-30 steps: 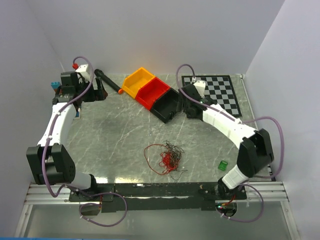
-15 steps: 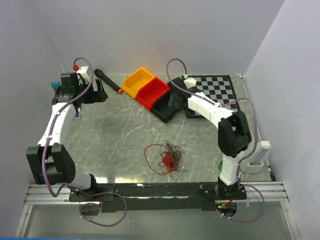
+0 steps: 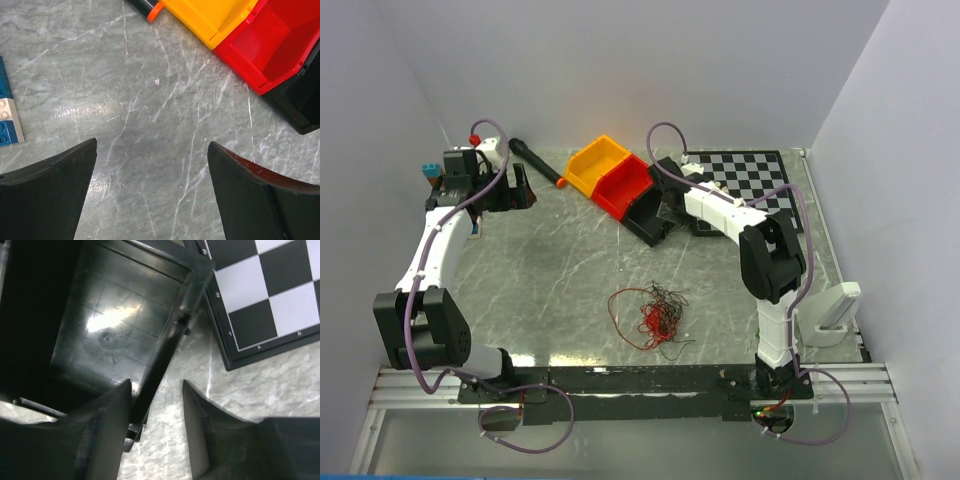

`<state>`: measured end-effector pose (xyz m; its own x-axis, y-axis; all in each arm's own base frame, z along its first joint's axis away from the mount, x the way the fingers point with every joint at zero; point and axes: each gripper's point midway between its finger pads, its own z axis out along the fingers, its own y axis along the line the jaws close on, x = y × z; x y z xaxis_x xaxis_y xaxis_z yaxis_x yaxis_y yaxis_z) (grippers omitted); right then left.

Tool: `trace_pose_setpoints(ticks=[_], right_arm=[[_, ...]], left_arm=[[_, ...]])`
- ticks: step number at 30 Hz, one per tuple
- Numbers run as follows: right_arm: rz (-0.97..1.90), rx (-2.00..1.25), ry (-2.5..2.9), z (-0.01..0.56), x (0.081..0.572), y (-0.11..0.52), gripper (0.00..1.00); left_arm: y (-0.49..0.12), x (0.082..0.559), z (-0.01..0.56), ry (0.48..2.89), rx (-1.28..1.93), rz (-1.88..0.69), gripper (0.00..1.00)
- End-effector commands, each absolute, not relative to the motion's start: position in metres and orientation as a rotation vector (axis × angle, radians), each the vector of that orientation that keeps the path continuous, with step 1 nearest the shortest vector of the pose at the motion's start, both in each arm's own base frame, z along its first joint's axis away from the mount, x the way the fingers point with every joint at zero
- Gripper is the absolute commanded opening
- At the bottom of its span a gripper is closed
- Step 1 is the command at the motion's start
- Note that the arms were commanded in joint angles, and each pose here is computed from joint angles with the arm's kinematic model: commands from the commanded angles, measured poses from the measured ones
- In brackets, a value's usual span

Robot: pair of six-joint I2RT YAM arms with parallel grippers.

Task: Untangle the cables

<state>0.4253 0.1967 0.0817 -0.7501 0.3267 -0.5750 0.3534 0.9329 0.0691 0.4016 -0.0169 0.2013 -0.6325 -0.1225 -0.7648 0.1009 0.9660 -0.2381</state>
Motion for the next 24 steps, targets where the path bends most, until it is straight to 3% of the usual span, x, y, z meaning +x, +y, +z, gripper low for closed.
trace_pose_setpoints(ticks=[1, 3, 6, 15, 24], right_arm=[[-0.026, 0.47, 2.482, 0.086, 0.425, 0.206, 0.38], [-0.044, 0.449, 2.489, 0.082, 0.418, 0.206, 0.28], [-0.063, 0.413, 2.488, 0.082, 0.403, 0.205, 0.23], [-0.137, 0.344, 2.53, 0.06, 0.341, 0.185, 0.2], [-0.181, 0.211, 2.498, 0.065, 0.309, 0.173, 0.21]], left_arm=[[-0.015, 0.401, 0.217, 2.181, 0.011, -0.297, 0.97], [-0.014, 0.4, 0.217, 2.178, 0.011, -0.291, 0.97], [-0.011, 0.4, 0.215, 2.178, 0.009, -0.266, 0.97], [-0.008, 0.398, 0.206, 2.195, 0.009, -0.248, 0.97], [-0.014, 0.392, 0.205, 2.2, 0.042, -0.273, 0.97]])
